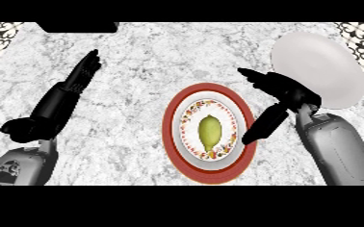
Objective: Pick the lemon from the plate and place it in the plate
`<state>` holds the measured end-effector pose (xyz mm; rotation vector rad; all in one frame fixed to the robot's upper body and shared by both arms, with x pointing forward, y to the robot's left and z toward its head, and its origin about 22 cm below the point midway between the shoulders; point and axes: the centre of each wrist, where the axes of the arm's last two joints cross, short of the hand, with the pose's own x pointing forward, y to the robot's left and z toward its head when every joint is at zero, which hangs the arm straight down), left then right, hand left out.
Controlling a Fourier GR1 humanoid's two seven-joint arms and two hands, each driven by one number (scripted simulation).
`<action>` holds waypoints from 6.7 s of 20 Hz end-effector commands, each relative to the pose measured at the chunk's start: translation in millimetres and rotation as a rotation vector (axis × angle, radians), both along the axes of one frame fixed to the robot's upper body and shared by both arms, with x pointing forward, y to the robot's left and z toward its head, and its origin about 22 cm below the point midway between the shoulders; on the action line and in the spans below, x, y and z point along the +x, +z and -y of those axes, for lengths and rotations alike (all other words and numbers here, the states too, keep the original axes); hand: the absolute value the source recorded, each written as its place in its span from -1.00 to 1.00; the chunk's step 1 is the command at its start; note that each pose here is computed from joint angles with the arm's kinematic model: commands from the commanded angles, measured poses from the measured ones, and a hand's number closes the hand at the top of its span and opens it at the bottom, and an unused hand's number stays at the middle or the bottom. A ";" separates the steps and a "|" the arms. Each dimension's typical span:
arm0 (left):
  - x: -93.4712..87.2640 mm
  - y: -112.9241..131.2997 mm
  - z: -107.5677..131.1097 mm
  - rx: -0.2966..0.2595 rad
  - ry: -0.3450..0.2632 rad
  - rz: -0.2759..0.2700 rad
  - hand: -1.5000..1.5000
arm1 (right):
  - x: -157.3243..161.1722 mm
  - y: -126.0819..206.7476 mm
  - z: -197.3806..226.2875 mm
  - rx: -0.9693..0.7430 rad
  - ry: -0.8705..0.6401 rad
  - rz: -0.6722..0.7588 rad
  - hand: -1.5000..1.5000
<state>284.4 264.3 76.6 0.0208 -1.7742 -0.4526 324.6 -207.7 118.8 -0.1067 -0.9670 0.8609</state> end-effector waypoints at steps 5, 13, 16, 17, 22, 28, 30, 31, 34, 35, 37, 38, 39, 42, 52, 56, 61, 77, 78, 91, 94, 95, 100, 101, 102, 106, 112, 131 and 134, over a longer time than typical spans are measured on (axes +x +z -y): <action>-8.6 9.1 -2.4 0.003 0.009 -0.004 0.00 | 4.4 -30.2 -25.8 -0.039 0.095 -0.071 -1.00; -10.6 -0.7 13.8 0.008 -0.004 0.030 0.00 | -3.0 -59.6 -71.3 -0.047 0.141 -0.114 -1.00; -13.3 4.2 3.8 0.003 -0.013 0.002 0.00 | -10.8 -83.1 -67.4 -0.031 0.164 -0.135 -1.00; -9.9 4.6 8.7 -0.007 -0.002 -0.002 0.00 | -5.5 -75.6 -82.2 -0.048 0.170 -0.137 -1.00; -15.1 11.2 -3.4 0.016 0.002 0.004 0.00 | -19.0 -83.7 -78.2 -0.068 0.202 -0.161 -1.00; -9.4 -12.4 11.4 -0.004 -0.005 -0.008 0.00 | -22.5 -97.6 -81.5 -0.100 0.190 -0.160 -1.00; -13.2 16.4 1.5 -0.002 -0.013 0.003 0.00 | -34.8 -101.3 -99.9 -0.096 0.219 -0.128 -1.00; -7.7 2.2 6.3 0.002 -0.004 -0.010 0.00 | -27.4 -100.0 -104.2 -0.088 0.294 -0.137 1.00; -8.4 -2.3 6.4 0.002 -0.011 0.003 0.00 | -37.2 -114.3 -96.0 -0.096 0.302 0.001 1.00; -6.4 -0.9 10.3 -0.007 0.000 0.026 0.00 | -31.5 -107.5 -94.3 -0.101 0.303 0.002 1.00; 5.6 7.1 -24.8 0.004 0.023 0.016 0.00 | -38.5 -110.4 -90.9 -0.105 0.299 0.013 1.00; -11.9 5.2 11.6 0.006 -0.009 0.010 0.00 | -24.3 -109.2 -102.7 -0.124 0.287 0.028 1.00; -3.3 -7.3 1.4 -0.007 0.032 0.001 0.00 | -63.2 -107.7 -68.4 -0.176 0.419 0.099 1.00; -12.6 -8.3 -8.8 0.015 0.029 -0.028 0.00 | -86.9 -103.7 -55.0 -0.384 0.702 0.264 1.00; -17.4 -10.1 -20.6 -0.012 0.102 -0.038 0.00 | -154.4 -71.8 39.9 -0.502 0.871 0.796 1.00; -29.3 -1.7 -36.3 0.001 0.091 -0.026 0.00 | -176.3 -49.5 75.1 -0.443 0.789 0.917 1.00; -32.2 -7.5 -27.8 0.003 0.088 -0.026 0.00 | -192.8 -24.6 116.2 -0.404 0.716 0.991 1.00; -8.9 -13.3 -5.9 -0.002 0.005 -0.009 0.00 | -164.8 45.0 224.2 -0.363 0.293 1.120 1.00; -16.1 2.0 -5.8 -0.009 -0.014 -0.010 0.00 | -163.7 43.9 216.4 -0.359 0.285 1.088 1.00; -4.0 -1.6 22.8 -0.003 -0.042 0.009 0.00 | -50.4 8.2 217.2 -0.273 0.126 1.117 1.00; -1.0 7.1 -0.1 -0.003 -0.028 0.000 0.00 | -24.0 2.9 222.1 -0.301 0.127 1.114 1.00; 9.4 19.4 12.0 -0.002 -0.024 0.016 0.00 | -11.1 9.9 221.7 -0.311 0.107 1.135 1.00; -1.4 0.9 13.4 0.001 -0.046 0.007 0.00 | 18.6 -13.9 212.4 -0.373 0.130 0.946 1.00; -6.8 7.1 12.7 0.011 -0.050 0.013 0.00 | 18.4 -29.6 208.5 -0.419 0.095 0.887 1.00; -6.1 11.0 9.3 0.001 -0.054 0.000 0.00 | 13.7 -44.8 218.9 -0.454 0.072 0.844 1.00; 2.0 7.8 10.8 -0.004 -0.027 0.023 0.00 | 33.7 -57.0 215.6 -0.444 0.122 0.789 -1.00; -3.7 3.0 -9.4 0.006 -0.046 0.025 0.00 | 39.6 -61.0 231.6 -0.303 0.101 0.914 -1.00; -4.7 6.3 7.8 -0.001 -0.021 0.003 0.00 | 34.4 -9.0 281.1 0.551 -0.020 0.745 -1.00; -7.3 5.8 4.0 0.005 -0.029 0.012 0.00 | 17.7 4.7 306.0 0.606 -0.056 0.752 -1.00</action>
